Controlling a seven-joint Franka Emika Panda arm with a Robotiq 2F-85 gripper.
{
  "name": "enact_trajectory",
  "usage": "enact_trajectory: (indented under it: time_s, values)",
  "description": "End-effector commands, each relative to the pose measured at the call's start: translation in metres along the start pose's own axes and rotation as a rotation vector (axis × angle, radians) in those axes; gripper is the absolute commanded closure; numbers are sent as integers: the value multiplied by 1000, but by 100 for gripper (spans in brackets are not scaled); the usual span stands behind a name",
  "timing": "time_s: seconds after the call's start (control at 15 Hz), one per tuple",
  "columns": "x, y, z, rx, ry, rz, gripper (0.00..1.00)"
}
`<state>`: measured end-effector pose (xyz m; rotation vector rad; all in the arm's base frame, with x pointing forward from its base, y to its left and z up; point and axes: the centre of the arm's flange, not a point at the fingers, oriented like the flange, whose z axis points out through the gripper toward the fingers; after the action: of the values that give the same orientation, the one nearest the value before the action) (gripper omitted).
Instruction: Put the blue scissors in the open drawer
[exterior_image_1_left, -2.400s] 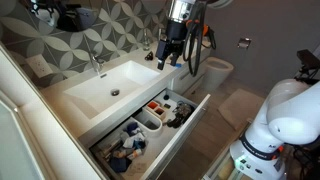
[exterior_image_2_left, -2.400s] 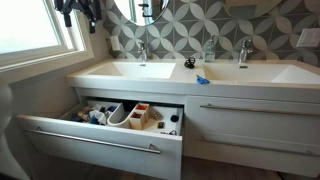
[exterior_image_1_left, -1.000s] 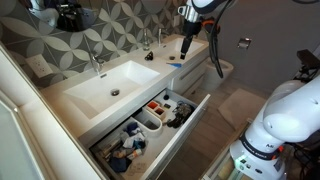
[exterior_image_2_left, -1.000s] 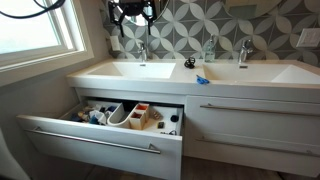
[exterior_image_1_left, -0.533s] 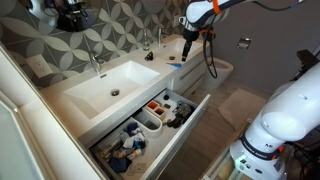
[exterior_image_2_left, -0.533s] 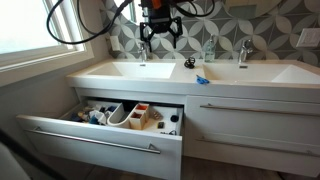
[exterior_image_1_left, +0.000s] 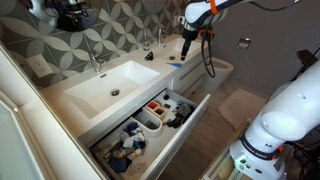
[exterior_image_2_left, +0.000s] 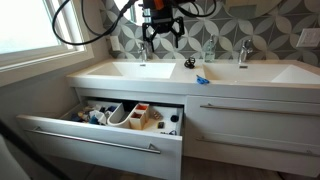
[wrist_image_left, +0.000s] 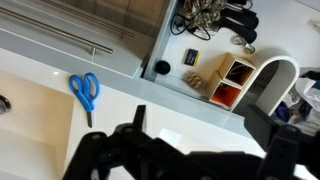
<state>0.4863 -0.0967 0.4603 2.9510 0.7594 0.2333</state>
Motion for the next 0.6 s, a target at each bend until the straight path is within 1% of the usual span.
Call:
enact_trajectory:
  time_s: [0.0, 0.2, 0.27, 0.53]
  values:
    - [1, 31, 11, -48, 3, 24, 0]
    - [0, 59, 24, -46, 5, 36, 0]
    - [0, 68, 29, -27, 11, 35, 0]
    - [2, 101, 55, -12, 2, 36, 0]
